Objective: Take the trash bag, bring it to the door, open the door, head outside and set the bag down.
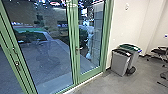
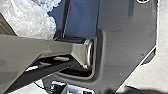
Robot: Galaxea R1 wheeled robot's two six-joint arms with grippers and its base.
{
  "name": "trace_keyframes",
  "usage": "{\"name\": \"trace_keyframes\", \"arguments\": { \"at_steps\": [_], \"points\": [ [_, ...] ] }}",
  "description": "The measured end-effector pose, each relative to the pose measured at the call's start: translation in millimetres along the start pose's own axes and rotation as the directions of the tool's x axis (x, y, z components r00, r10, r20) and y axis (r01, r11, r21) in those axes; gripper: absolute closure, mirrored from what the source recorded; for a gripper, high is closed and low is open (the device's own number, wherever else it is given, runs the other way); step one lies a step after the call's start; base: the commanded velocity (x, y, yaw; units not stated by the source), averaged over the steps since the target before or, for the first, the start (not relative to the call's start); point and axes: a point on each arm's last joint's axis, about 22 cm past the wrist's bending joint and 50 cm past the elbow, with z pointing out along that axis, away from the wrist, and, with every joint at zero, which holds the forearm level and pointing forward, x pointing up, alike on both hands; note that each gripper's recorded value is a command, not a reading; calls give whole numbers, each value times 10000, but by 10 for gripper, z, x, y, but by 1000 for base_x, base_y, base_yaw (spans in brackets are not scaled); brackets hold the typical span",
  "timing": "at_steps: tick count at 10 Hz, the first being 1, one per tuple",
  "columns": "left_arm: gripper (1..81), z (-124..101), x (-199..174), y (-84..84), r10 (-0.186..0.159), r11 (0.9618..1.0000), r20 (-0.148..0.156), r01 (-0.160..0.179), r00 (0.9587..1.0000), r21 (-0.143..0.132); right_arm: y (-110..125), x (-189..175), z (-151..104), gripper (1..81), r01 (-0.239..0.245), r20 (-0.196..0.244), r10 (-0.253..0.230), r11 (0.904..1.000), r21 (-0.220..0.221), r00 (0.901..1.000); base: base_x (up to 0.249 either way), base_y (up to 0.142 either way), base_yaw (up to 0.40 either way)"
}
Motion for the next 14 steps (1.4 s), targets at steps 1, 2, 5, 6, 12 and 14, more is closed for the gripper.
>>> {"name": "trace_keyframes", "arguments": {
  "at_steps": [1, 2, 5, 6, 12, 14],
  "points": [
    [811, 3, 0, 10, -1, 10000, -7, 1, 10000, -12, 53, -24, -7, 10, -16, 25, 16, 9999, -104, 10000, 142, 0, 0],
    [811, 2, 3, 8, 39, 10000, -11, -39, 10000, -7, 75, -25, -11, 10, -19, 27, 19, 9999, -146, 10000, 142, 0, 0],
    [811, 3, -1, 9, 144, 9999, -5, -144, 9999, -1, 2, -44, 7, 10, -17, 49, 18, 10000, -56, 10000, 142, 0, 0],
    [811, 1, -1, 0, 143, 9999, -6, -143, 9999, 10, 2, -44, 7, 10, -13, 49, 13, 10000, -56, 10000, 142, 0, 0],
    [811, -8, -1, -41, 139, 9999, -15, -139, 9999, 68, 11, -42, 5, 10, -18, 41, 18, 10000, -66, 10000, 141, -71, 0],
    [811, -9, -19, -47, 132, 9999, 0, -132, 9999, 79, 22, -64, 3, 10, -20, 66, 21, 10000, -80, 10000, 143, -75, 0]
  ]
}}
